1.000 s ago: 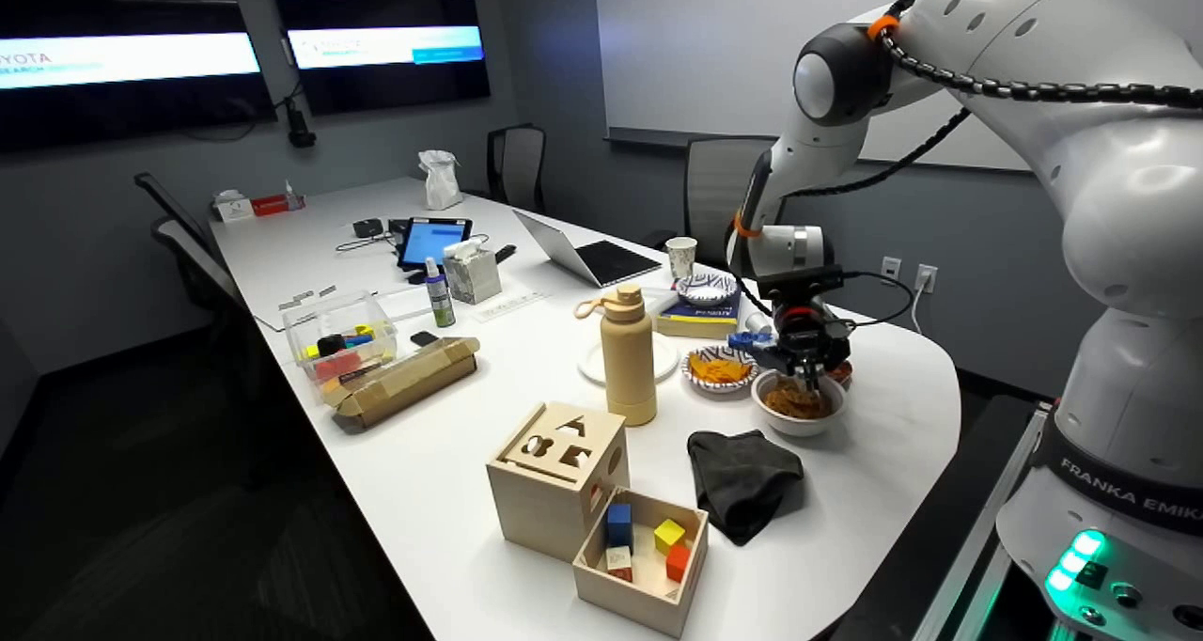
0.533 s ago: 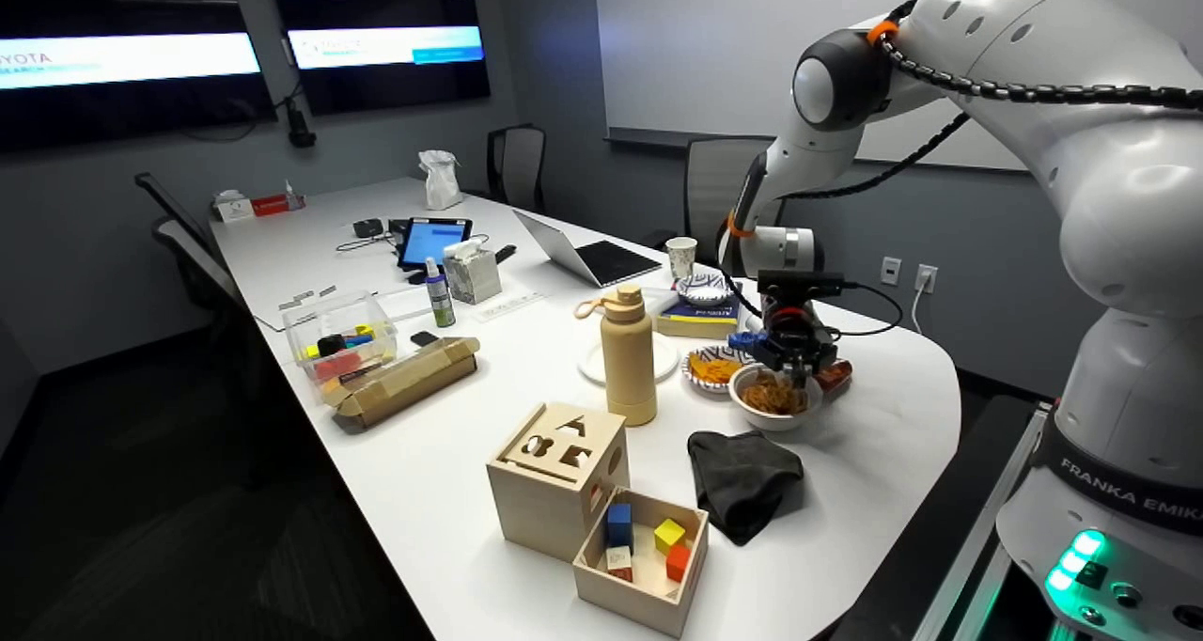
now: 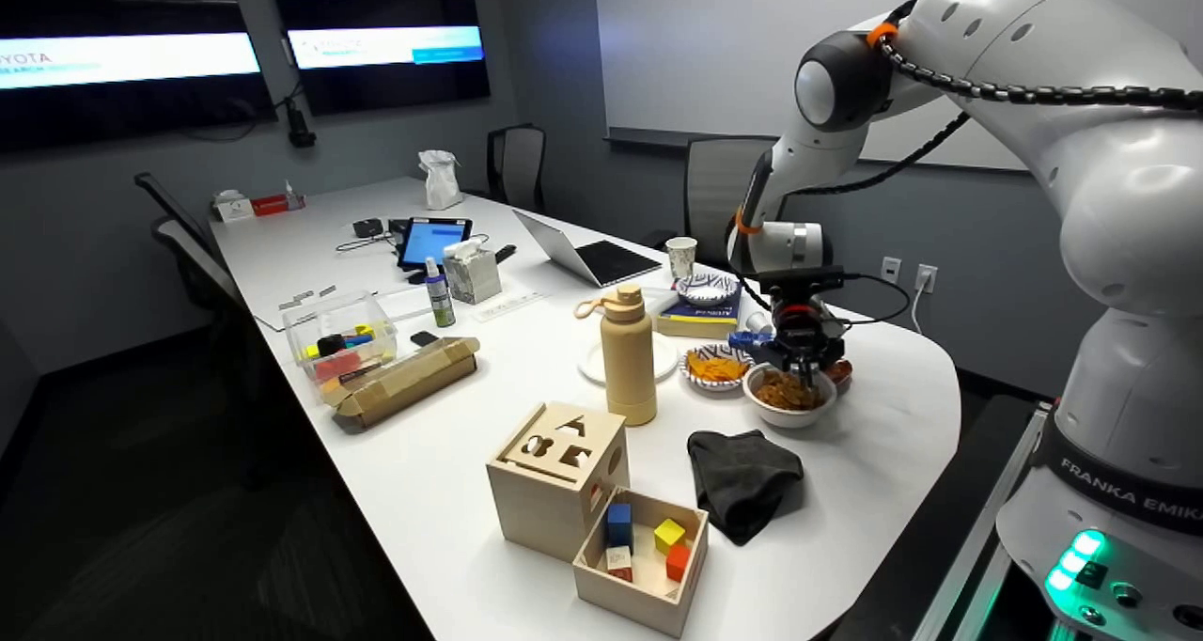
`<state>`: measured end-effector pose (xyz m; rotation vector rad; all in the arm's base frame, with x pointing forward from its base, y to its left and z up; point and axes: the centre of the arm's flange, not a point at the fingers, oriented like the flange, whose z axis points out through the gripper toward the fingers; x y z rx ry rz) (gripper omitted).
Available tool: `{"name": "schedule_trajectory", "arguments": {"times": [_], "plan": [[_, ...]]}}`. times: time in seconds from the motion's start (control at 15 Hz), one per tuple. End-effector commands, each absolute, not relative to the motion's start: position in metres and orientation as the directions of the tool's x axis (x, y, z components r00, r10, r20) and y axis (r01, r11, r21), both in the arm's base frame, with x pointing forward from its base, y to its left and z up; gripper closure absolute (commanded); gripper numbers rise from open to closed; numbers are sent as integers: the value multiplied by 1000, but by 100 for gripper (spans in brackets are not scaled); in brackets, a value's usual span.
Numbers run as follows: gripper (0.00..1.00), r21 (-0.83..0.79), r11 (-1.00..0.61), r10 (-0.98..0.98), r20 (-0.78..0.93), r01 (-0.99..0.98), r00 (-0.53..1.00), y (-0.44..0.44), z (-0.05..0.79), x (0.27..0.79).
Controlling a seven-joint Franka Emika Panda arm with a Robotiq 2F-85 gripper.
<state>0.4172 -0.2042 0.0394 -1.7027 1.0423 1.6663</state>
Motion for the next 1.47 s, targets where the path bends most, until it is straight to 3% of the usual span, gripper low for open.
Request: {"name": "schedule_trajectory", "arguments": {"times": [0.0, 0.2, 0.67, 1.0, 1.4], "plan": [[99, 270, -546, -156, -963, -793, -220, -203, 40, 407], [99, 259, -564, -101, -964, -784, -245, -200, 41, 403], [99, 38, -534, -131, -991, -845, 38, -213, 74, 398], [99, -16, -532, -172, -977, -846, 127, -225, 127, 387], [99, -111, -645, -273, -891, -756, 363, -207, 195, 439]]}}
